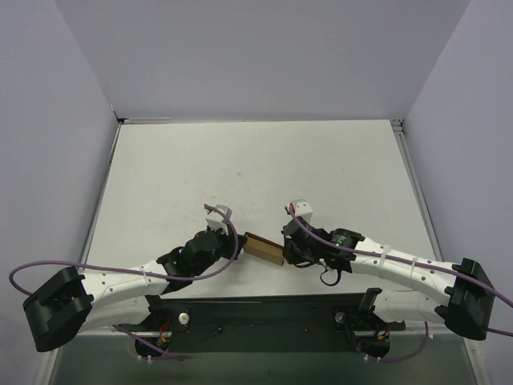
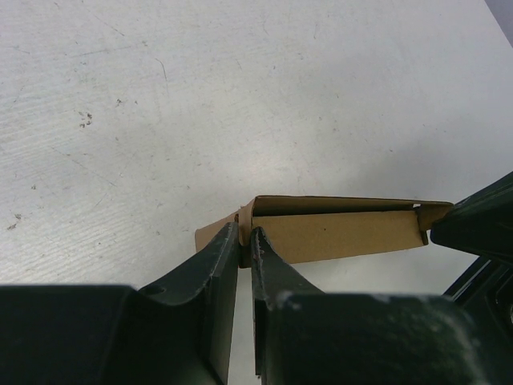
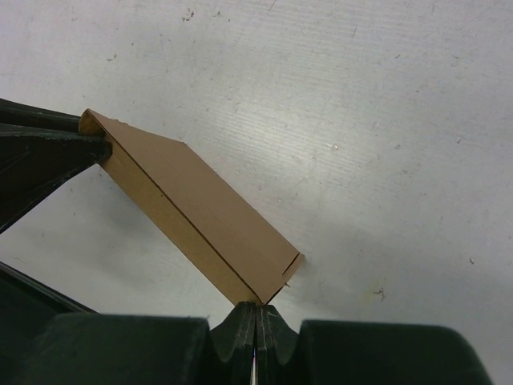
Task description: Fold the paper box
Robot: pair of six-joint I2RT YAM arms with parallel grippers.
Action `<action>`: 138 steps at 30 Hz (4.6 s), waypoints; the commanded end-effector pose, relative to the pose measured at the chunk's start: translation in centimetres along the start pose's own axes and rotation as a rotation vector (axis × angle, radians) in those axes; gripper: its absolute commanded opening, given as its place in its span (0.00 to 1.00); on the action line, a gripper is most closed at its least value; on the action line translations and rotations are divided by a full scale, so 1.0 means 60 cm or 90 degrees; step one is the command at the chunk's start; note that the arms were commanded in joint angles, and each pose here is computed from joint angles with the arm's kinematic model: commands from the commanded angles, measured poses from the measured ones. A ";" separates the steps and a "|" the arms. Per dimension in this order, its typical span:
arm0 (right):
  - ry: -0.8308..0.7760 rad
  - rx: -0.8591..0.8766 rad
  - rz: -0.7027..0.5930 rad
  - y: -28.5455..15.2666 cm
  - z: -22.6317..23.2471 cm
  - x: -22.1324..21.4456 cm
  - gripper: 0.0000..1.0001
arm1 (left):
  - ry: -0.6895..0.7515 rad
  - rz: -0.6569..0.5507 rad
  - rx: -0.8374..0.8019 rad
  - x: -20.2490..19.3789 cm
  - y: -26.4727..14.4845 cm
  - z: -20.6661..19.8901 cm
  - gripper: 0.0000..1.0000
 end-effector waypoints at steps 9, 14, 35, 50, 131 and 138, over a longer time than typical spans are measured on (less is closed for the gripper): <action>-0.033 -0.037 0.060 0.000 -0.015 -0.031 0.00 | 0.020 0.075 0.011 -0.041 -0.011 0.011 0.20; -0.040 -0.038 0.067 0.005 -0.013 -0.033 0.00 | 0.020 0.078 0.009 -0.042 -0.010 0.009 0.20; -0.040 -0.041 0.023 -0.040 -0.011 0.018 0.38 | 0.029 0.066 0.013 -0.029 -0.015 0.008 0.20; -0.070 -0.045 0.011 -0.039 -0.025 0.045 0.24 | 0.028 0.067 0.015 -0.029 -0.016 0.008 0.20; 0.186 -0.016 -0.096 0.021 0.017 0.057 0.00 | 0.020 0.103 -0.063 -0.078 -0.035 -0.041 0.19; 0.176 -0.021 -0.085 0.022 0.018 0.044 0.00 | 0.015 0.099 -0.059 -0.079 -0.037 -0.035 0.19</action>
Point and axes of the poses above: each gripper's point midway between its finger pads, its own y axis out along the fingers, its own z axis along the line the jaws close on, x = y × z, the point moved 2 cm from there along -y, back along the fingers, and after that the axes turned 13 degrees about -y, right-handed, at the moved point
